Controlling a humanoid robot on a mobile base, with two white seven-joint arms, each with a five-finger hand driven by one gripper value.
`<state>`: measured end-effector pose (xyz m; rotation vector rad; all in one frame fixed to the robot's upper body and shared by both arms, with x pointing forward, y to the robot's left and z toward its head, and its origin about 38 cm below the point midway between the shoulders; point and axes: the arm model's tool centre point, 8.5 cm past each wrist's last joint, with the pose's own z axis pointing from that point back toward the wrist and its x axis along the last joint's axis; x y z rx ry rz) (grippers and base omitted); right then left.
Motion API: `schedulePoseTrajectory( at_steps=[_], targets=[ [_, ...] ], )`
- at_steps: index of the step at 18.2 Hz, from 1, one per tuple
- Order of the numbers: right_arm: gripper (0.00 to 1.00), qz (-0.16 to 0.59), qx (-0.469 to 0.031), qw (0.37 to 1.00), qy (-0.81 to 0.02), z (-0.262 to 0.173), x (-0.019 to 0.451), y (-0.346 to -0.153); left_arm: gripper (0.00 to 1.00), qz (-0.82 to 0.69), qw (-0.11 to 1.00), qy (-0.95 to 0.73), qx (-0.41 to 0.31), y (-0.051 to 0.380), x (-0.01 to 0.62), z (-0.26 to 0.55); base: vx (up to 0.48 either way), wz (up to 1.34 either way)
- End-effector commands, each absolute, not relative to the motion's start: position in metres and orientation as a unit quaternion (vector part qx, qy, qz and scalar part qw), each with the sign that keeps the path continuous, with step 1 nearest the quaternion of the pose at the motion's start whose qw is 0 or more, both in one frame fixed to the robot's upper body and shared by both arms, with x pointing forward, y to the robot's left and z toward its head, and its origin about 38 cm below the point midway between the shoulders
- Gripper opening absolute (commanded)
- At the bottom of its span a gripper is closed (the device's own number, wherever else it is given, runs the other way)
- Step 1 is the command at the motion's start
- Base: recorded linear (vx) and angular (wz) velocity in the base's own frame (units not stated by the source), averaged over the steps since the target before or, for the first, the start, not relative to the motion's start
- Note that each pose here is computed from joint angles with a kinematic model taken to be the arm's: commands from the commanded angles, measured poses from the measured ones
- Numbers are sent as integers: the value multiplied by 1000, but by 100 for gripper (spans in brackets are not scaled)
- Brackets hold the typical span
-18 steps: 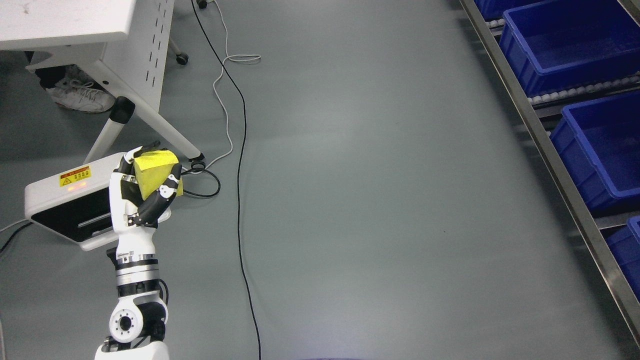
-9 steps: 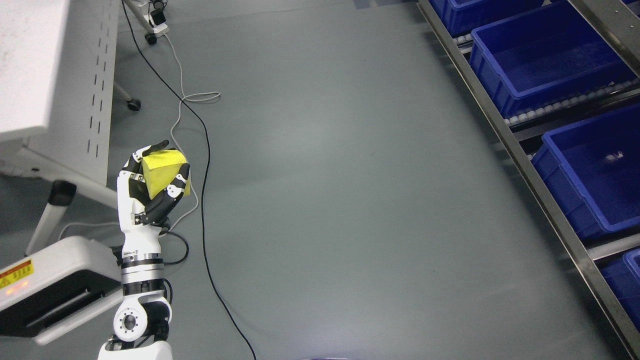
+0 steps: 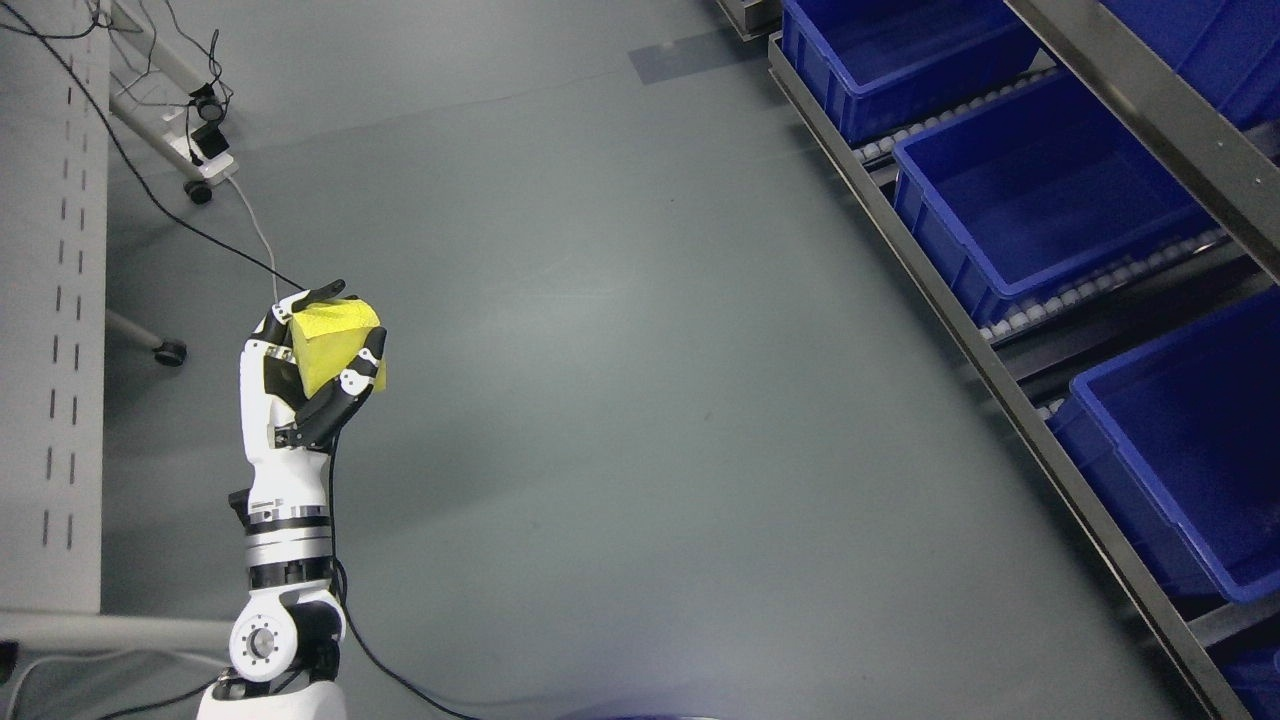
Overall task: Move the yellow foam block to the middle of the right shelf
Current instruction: 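Hold the cube in the left hand while turning toward the blue bin shelves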
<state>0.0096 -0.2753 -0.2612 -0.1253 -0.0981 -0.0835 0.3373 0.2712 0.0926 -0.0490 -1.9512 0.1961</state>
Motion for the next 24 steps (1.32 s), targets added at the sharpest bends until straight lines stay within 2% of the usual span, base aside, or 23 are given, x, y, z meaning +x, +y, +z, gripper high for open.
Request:
schedulePoseTrajectory(
  at_steps=[1,16,24],
  targets=[
    [100,-41,-72,995,-52,-260,8,-287,0,71,554,-829,-16,274,339,96,607,-146],
    [100,-40,-72,995,-52,-260,8,-287,0,40,543,-839,10,282,349,108,521,-224],
    [100,-40,-72,995,-52,-260,8,-287,0,33,546,-837,13,284,351,106,293,-722]
  ],
)
